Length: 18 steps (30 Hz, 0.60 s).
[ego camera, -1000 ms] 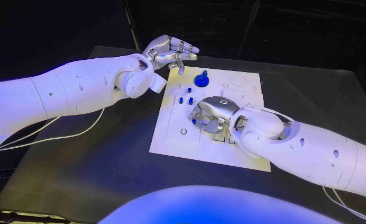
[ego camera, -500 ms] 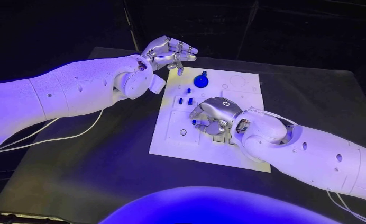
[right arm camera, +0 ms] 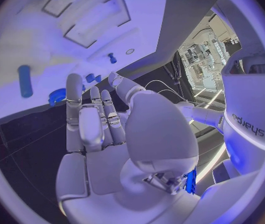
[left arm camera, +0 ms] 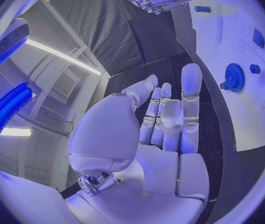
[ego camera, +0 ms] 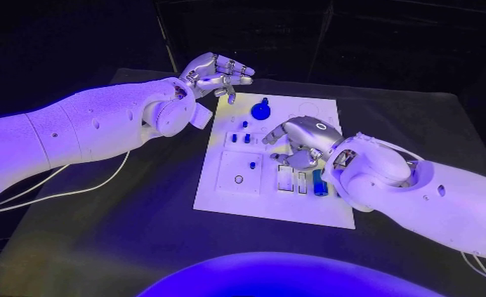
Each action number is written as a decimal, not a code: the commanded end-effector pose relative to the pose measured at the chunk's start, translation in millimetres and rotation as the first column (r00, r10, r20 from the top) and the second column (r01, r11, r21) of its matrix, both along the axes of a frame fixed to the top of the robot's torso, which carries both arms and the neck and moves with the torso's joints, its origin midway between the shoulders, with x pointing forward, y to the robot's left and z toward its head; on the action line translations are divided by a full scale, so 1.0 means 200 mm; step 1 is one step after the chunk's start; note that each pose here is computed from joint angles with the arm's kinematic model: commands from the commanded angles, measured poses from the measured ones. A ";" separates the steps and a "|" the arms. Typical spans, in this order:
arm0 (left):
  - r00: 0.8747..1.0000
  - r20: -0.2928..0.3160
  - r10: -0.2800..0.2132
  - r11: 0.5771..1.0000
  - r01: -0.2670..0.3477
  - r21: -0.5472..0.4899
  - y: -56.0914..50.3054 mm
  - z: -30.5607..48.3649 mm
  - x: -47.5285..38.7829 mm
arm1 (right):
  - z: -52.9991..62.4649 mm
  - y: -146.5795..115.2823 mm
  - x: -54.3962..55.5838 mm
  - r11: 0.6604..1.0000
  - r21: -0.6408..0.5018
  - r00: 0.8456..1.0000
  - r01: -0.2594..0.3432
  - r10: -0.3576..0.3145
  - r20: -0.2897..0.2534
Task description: Assemble the parts on the task board
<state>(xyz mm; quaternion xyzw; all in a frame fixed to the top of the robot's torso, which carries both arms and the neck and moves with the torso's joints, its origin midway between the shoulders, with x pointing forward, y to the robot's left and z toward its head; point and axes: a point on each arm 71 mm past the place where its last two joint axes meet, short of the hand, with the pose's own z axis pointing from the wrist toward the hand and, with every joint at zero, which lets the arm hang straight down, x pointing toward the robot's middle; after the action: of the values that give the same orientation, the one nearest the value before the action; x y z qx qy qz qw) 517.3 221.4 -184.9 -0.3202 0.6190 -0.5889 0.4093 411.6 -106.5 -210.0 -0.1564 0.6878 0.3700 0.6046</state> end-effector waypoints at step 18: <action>1.000 -0.005 -0.015 1.000 0.015 -0.008 -0.01 0.003 0.000 | 0.09 -0.32 0.19 0.953 -0.242 0.975 0.182 -0.207 -0.078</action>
<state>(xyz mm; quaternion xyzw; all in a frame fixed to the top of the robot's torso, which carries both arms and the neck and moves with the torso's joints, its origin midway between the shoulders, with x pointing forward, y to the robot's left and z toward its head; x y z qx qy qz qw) 517.4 221.1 -185.4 -0.3200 0.6203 -0.5890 0.4072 448.5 -169.7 -188.4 -0.1294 0.7449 0.2570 0.6019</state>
